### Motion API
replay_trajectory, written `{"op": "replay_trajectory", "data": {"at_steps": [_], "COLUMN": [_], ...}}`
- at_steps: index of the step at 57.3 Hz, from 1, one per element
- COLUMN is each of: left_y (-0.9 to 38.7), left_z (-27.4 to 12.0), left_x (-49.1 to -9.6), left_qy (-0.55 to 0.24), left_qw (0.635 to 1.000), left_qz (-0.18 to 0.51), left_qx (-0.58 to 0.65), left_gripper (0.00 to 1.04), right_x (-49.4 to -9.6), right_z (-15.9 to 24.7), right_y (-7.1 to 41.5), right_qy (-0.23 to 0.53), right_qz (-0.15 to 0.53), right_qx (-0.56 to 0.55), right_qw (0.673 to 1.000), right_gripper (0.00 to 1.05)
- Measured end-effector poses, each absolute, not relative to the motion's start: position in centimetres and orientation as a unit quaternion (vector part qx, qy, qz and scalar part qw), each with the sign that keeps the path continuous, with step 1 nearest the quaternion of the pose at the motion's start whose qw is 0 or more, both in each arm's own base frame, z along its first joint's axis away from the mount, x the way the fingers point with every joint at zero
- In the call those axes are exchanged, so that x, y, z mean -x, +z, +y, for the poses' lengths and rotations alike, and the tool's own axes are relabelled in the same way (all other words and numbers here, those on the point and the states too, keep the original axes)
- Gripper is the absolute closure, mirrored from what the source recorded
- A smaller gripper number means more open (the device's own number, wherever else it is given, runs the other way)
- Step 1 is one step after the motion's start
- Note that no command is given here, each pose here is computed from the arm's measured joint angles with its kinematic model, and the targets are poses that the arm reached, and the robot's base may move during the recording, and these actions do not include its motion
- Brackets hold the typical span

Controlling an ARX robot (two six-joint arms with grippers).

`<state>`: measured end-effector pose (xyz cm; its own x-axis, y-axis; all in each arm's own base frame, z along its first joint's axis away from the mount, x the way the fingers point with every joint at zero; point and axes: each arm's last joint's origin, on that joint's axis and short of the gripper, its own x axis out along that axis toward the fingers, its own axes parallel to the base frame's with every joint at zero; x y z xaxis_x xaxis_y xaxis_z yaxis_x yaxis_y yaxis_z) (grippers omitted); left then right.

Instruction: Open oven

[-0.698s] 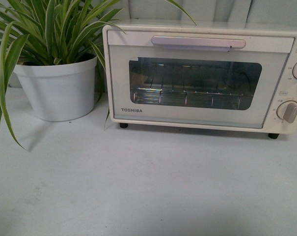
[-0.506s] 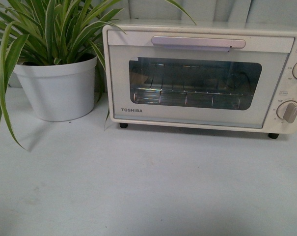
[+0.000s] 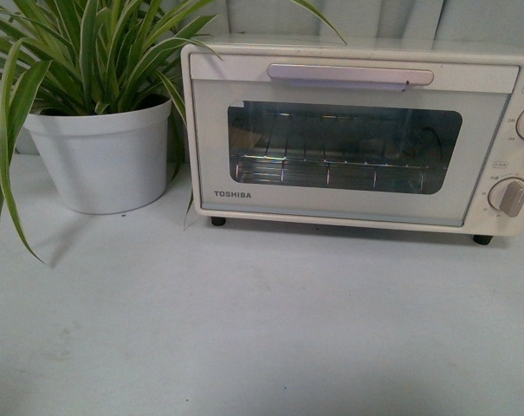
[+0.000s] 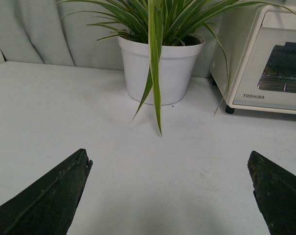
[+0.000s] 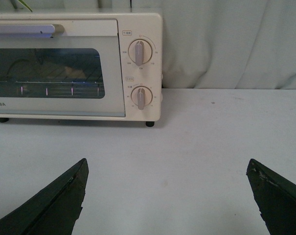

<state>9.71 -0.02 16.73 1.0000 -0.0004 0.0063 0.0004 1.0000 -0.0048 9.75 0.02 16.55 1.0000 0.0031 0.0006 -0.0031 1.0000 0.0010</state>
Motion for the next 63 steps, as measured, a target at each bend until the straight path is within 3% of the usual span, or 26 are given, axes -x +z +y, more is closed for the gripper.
{"op": "replay_trajectory", "data": {"at_steps": [20,25,45,63], "left_y": [16.7,16.3,17.1,16.9], "left_z": [0.0,-0.3,-3.7,-9.2], "left_x": [-9.7,-10.1,-13.7,-19.5], "left_qy": [0.0,0.065,-0.036,-0.081], "left_qw": [1.0,0.995,0.939,0.889], "left_qz": [-0.003,0.047,0.147,0.216], "left_qx": [0.003,0.057,0.31,0.396], "left_gripper": [0.06,0.06,0.06,0.06], "right_x": [-9.7,-9.7,-9.7,-9.7], "right_z": [0.0,0.0,0.0,0.0], "right_y": [16.5,16.5,16.5,16.5], "right_qy": [0.002,0.001,0.002,0.002], "right_qz": [0.0,0.0,0.0,0.0], "right_qx": [0.0,0.0,0.0,0.0], "right_qw": [1.0,1.0,1.0,1.0], "right_gripper": [0.09,0.09,0.09,0.09]}}
